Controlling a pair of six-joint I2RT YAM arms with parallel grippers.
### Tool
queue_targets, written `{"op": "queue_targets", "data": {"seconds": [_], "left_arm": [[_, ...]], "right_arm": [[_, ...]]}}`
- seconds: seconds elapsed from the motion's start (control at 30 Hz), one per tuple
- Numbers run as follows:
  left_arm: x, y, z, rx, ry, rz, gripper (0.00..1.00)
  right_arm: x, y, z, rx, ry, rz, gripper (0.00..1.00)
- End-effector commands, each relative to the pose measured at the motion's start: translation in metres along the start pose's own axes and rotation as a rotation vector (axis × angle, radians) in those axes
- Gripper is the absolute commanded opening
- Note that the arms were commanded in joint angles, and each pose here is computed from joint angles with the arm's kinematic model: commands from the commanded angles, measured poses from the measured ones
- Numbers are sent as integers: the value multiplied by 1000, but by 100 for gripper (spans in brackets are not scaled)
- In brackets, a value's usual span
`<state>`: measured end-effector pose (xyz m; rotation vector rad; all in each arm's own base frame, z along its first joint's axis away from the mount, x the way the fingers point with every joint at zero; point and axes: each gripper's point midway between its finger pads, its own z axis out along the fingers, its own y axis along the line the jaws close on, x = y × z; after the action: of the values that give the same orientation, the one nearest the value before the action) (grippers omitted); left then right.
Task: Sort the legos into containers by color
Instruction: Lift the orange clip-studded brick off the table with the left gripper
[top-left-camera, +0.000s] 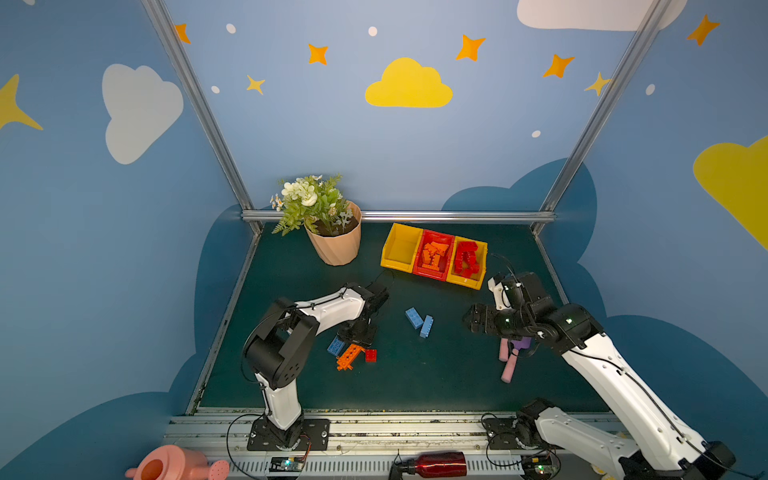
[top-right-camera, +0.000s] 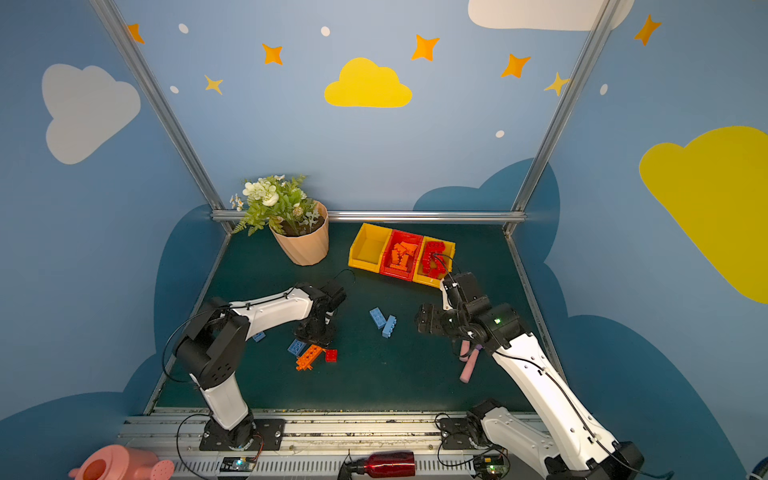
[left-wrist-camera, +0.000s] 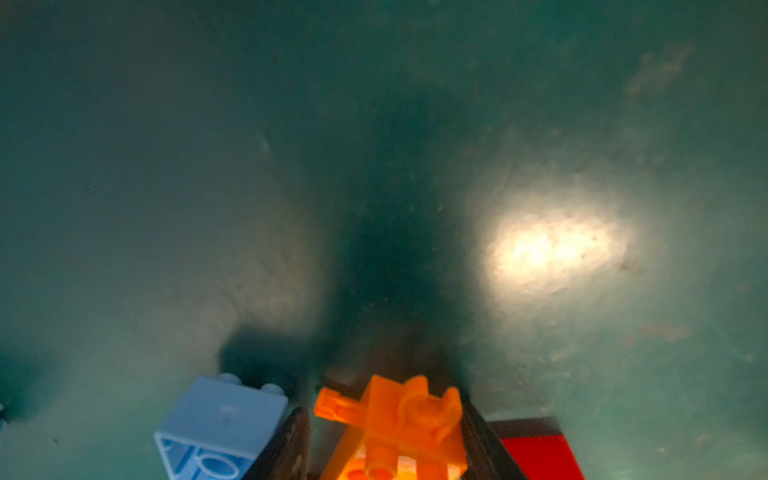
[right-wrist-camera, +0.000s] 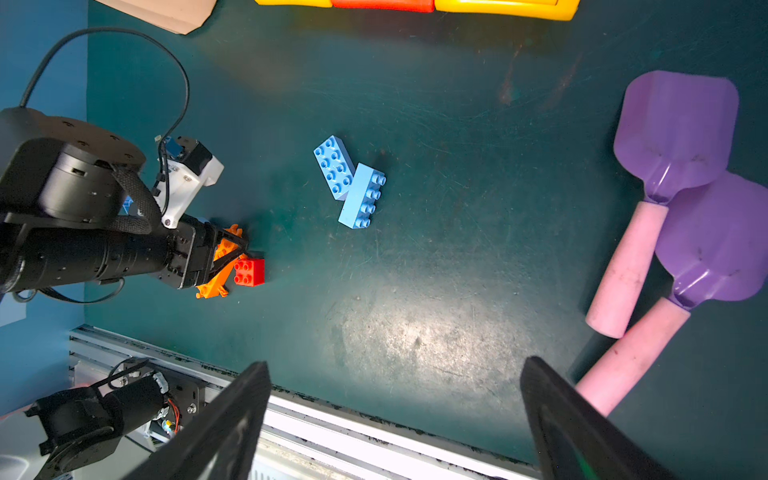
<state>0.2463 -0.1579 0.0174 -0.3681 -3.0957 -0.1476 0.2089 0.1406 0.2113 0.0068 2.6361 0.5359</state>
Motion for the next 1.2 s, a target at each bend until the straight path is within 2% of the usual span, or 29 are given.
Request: {"op": "queue_targets", "data": {"seconds": [0.0, 0.2, 0.67, 0.93, 1.17], "left_arm": [[10, 4, -2, -12, 32, -45, 59], [14, 7, -10, -2, 21, -77, 65], [41, 8, 8, 12, 88, -176, 65], [48, 15, 15, -29, 109, -200, 57], [34, 24, 9, -74, 83, -211, 47]], "right_arm": [[-1, 2, 2, -7, 7, -2, 92], [-3, 5, 4, -17, 16, -11, 92], [-3, 4, 2, -13, 18, -23, 92], [-5, 4, 1, -7, 9, -29, 92], [-8, 7, 5, -13, 16, -36, 92]]}}
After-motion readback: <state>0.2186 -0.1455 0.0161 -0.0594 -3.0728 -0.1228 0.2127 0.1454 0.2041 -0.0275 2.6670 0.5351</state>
